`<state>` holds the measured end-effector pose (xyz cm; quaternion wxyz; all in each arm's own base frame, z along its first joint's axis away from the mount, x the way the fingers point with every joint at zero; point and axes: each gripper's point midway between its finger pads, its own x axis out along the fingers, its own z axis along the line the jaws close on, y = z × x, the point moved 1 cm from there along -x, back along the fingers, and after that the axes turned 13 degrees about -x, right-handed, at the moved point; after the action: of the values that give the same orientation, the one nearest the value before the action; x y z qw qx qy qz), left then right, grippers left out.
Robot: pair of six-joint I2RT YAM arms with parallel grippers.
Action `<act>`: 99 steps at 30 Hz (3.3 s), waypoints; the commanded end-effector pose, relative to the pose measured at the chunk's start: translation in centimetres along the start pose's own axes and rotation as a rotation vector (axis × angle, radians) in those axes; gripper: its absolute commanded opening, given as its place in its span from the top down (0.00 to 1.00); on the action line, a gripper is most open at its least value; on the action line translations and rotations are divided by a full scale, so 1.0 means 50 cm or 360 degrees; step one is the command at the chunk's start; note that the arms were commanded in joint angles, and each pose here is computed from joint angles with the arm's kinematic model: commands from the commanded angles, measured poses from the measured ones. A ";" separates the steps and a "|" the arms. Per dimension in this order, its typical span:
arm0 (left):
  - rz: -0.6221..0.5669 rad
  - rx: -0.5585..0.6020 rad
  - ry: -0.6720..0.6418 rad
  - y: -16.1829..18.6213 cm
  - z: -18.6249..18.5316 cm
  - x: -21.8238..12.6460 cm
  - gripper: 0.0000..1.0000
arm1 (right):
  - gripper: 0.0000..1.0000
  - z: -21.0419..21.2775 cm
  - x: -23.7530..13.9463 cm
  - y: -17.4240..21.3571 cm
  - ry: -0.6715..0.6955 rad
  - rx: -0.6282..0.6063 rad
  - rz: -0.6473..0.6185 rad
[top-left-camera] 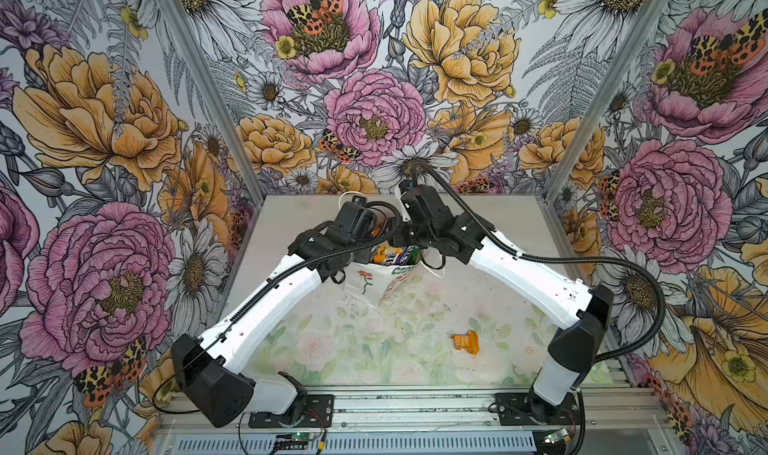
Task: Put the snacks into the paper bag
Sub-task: 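Withdraw the right gripper and move it to the small orange-gold candy, then lower the right gripper onto the orange-gold candy and close on it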
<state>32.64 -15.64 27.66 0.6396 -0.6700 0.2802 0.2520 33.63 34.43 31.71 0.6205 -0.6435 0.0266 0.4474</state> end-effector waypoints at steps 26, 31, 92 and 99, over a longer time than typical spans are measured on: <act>-0.0138 -0.0088 0.0026 -0.044 0.012 -0.032 1.00 | 0.35 -0.252 -0.283 0.218 0.0487 0.0318 -0.0180; -0.0132 -0.0095 0.0044 -0.043 0.010 -0.034 1.00 | 0.34 -0.284 -0.258 0.329 0.0480 0.0509 0.0014; -0.0112 -0.0081 0.0037 -0.038 0.006 -0.024 1.00 | 0.42 -0.207 -0.036 0.763 0.0557 0.0382 0.1123; -0.0113 -0.0081 0.0035 -0.038 0.006 -0.024 1.00 | 0.63 -0.214 -0.037 0.773 0.0580 0.0373 0.1128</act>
<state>32.75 -15.41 27.65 0.6379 -0.6715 0.2788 0.2540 16.12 16.10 2.41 0.4886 -0.5920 0.3969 0.5032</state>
